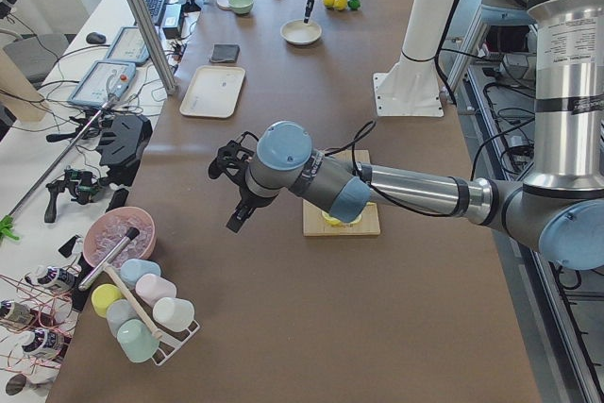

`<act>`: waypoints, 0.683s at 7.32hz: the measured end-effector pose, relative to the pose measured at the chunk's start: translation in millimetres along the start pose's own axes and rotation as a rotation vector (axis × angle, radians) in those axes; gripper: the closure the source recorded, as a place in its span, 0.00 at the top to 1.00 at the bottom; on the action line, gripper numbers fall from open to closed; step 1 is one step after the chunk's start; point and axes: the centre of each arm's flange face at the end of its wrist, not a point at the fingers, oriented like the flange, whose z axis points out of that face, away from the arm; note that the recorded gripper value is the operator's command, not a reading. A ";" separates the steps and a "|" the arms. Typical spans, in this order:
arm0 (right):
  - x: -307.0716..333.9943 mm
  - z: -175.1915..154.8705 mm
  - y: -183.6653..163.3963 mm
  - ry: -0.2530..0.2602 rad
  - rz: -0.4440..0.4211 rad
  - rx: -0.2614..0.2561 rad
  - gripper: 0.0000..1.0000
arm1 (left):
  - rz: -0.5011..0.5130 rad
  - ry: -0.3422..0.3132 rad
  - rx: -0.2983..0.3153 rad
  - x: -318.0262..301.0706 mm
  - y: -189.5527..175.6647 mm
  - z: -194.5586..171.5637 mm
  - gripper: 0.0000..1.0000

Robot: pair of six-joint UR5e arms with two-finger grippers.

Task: Place red cherry on plate
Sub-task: 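Move the right gripper down to the rim of the white plate, then drag the white plate with the right gripper toward the table's center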

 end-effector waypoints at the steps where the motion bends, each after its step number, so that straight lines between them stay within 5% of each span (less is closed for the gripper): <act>1: -0.9 -0.2 -0.3 -0.001 0.000 0.003 0.00 | 0.001 0.000 0.001 0.1 -0.8 -0.1 0.99; 5: -66.2 -19.3 -17.2 -0.073 0.032 0.033 0.00 | -0.006 0.000 0.002 0.7 -2.9 -0.3 0.99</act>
